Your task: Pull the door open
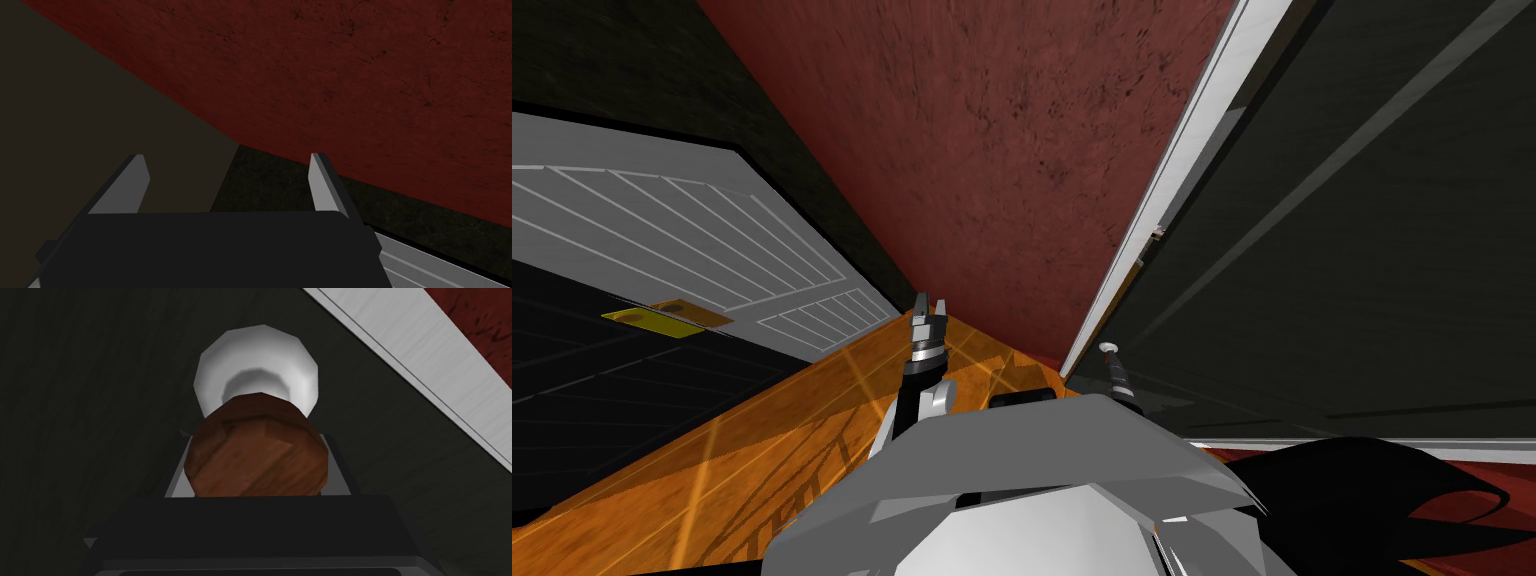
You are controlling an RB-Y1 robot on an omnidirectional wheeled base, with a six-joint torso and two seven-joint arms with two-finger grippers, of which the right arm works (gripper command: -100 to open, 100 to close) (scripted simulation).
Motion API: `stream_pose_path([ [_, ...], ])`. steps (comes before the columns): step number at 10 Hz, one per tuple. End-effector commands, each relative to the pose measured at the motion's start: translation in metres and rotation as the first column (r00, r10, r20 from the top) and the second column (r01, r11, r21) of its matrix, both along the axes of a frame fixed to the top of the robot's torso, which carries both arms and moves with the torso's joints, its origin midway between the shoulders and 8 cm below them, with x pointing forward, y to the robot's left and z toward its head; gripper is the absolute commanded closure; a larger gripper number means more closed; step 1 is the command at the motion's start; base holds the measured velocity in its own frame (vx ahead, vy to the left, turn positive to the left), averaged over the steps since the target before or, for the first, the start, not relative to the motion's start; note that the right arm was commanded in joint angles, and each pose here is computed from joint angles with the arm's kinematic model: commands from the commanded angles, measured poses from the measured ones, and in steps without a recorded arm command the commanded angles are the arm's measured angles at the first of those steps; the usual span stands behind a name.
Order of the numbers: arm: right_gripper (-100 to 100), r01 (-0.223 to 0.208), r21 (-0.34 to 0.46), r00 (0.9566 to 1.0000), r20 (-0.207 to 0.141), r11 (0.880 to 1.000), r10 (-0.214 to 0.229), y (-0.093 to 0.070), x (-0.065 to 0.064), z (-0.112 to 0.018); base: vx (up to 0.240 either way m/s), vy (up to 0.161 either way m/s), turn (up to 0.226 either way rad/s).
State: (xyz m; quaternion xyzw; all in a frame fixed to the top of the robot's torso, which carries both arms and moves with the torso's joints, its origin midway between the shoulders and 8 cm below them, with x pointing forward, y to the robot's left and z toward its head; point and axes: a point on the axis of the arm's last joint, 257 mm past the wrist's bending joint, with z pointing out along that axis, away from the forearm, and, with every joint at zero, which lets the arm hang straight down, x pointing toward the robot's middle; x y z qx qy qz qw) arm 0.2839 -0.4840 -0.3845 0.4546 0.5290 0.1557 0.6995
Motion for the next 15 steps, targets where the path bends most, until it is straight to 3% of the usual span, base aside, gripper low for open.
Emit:
stream_pose_path([
  [1,100,-0.015,0.057,0.9995,0.029,0.998,0.014,0.009,0.004,-0.002,-0.034,-0.001,-0.002],
  [6,100,-0.029,0.148,0.9967,0.079,0.988,0.017,0.013,0.006,-0.001,-0.019,-0.002,-0.002],
  [11,100,-0.054,0.263,0.9897,0.142,0.963,0.017,0.017,0.008,-0.001,-0.023,-0.004,0.0],
  [12,100,-0.063,0.298,0.9868,0.161,0.952,0.015,0.019,0.009,-0.001,-0.028,0.002,-0.008],
  [13,100,-0.064,0.3,0.9866,0.163,0.952,0.015,0.019,0.009,-0.001,-0.019,-0.009,-0.008],
  [14,100,-0.073,0.333,0.9835,0.18,0.94,0.013,0.02,0.009,-0.001,-0.021,-0.006,0.006],
  [15,100,-0.074,0.338,0.983,0.183,0.938,0.012,0.02,0.009,-0.001,-0.014,-0.002,0.0],
])
